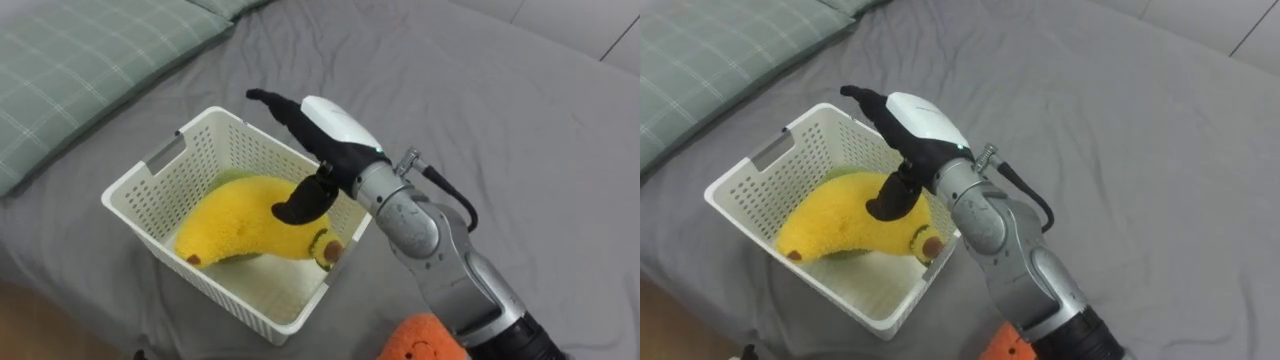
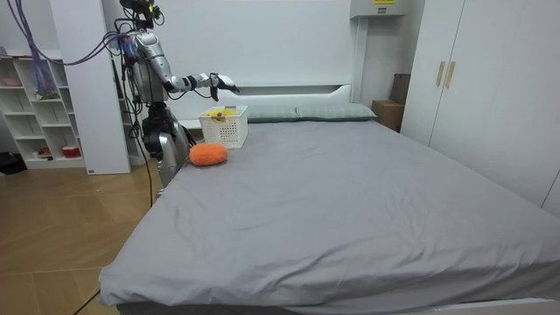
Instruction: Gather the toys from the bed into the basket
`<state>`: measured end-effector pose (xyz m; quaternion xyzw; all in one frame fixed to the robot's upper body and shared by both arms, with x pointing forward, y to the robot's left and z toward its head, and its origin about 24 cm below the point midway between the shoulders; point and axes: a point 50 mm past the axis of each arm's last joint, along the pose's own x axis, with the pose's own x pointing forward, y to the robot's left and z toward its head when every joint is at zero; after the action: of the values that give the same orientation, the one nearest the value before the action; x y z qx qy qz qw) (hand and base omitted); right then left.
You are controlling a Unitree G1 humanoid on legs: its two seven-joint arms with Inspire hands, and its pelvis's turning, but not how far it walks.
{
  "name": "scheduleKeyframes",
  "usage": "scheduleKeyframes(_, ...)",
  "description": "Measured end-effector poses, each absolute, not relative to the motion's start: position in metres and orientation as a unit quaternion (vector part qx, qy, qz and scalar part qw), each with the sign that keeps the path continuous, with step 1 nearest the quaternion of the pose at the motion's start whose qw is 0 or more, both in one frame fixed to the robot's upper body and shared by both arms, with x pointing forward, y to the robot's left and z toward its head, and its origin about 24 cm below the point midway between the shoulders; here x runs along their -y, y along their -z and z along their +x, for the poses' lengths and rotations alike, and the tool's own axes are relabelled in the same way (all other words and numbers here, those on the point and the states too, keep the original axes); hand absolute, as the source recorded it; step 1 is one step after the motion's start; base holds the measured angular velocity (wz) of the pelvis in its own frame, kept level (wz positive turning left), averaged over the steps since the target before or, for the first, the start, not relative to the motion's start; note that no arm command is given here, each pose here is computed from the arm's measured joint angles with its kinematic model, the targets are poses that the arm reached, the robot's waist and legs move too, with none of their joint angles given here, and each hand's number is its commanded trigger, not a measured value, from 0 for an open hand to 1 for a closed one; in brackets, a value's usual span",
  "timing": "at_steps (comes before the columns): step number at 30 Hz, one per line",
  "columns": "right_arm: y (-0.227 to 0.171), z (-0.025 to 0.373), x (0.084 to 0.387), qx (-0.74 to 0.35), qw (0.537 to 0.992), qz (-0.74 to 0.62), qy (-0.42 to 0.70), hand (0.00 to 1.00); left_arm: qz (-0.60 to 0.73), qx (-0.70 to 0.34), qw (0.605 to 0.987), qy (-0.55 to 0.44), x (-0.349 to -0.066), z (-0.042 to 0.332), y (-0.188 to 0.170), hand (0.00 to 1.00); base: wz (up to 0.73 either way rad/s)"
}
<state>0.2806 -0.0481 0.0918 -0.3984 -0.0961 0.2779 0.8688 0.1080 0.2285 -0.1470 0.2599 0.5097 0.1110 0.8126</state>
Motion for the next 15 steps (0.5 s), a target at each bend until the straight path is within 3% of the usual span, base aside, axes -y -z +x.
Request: scheduleKeyframes(15,-0.099,0.294,0.087,0.078,0.918,-0.332,-0.201,0.0,0.27,-0.516,0.804,-0.117,-0.234,0.101,0.147,0.0,-0.05)
